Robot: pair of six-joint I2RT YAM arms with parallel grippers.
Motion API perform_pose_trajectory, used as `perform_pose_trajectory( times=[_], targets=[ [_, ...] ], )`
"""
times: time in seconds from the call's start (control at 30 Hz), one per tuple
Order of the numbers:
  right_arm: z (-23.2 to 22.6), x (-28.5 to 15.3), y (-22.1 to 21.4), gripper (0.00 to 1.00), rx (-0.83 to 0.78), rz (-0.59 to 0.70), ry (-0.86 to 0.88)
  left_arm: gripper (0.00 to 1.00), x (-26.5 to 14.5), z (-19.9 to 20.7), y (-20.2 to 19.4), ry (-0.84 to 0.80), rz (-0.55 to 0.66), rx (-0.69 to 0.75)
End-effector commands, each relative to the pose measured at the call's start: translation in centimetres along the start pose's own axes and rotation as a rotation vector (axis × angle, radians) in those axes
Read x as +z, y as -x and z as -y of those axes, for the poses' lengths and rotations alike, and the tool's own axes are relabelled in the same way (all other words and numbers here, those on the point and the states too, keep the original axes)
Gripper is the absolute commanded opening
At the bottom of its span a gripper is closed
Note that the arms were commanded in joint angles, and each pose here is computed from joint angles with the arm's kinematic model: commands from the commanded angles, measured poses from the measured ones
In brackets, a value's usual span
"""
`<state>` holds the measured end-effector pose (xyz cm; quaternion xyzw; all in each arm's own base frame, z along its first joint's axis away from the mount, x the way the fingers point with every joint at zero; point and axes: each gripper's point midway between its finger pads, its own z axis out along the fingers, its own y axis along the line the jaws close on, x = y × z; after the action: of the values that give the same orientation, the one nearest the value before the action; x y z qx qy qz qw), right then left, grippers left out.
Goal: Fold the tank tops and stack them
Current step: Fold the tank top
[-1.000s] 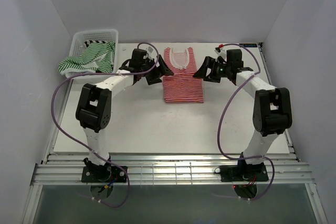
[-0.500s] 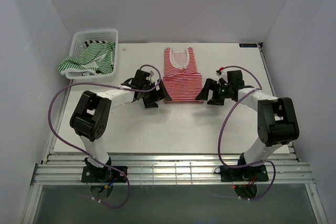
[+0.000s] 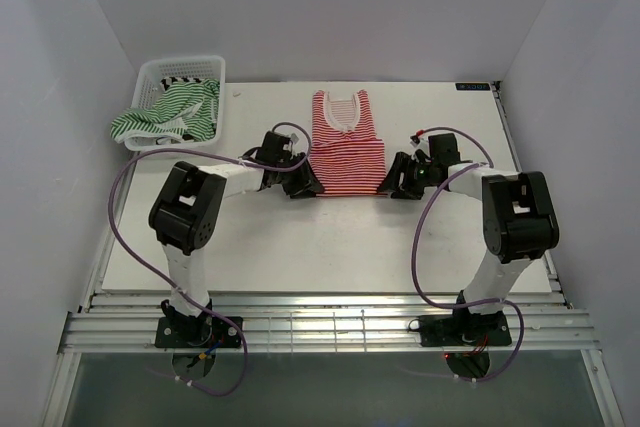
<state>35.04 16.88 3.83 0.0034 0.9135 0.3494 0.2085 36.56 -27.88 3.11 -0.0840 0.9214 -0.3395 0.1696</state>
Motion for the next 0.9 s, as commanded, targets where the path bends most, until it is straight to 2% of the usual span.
perform_pose_trajectory(
  times=[0.0, 0.07, 0.23, 0.3, 0.37, 0.4, 0.7, 0.87],
  targets=[
    [1.6, 0.6, 0.0, 0.63, 0.018, -0.004, -0.055, 0.47, 0.9, -1.8, -0.6, 0.056, -0.027, 0.003],
    [1.8, 0.7, -0.3, 0.57, 0.031, -0.012, -0.06, 0.34, 1.1, -2.0, -1.1, 0.053, -0.043, 0.005],
    [2.4, 1.1, -0.8, 0.43, 0.046, -0.022, -0.074, 0.22, 1.2, -2.0, -1.8, 0.031, -0.067, 0.004],
    [2.3, 1.2, -0.8, 0.38, 0.05, -0.024, -0.065, 0.09, 1.2, -1.8, -1.9, 0.018, -0.073, 0.004],
    [2.1, 1.2, -0.9, 0.22, 0.053, -0.023, -0.052, 0.0, 1.1, -1.6, -2.0, 0.009, -0.08, 0.002],
    [1.8, 1.0, -0.8, 0.08, 0.048, -0.015, -0.047, 0.0, 1.0, -1.4, -2.1, 0.0, -0.086, 0.003],
    [-1.6, -2.2, -1.1, 0.08, -0.018, 0.065, 0.059, 0.0, -2.4, 1.6, -3.7, -0.091, -0.092, 0.033],
    [-3.5, -5.3, -3.1, 0.08, -0.043, 0.091, 0.082, 0.0, -5.4, 3.9, -6.5, -0.171, -0.138, 0.033]
  ],
)
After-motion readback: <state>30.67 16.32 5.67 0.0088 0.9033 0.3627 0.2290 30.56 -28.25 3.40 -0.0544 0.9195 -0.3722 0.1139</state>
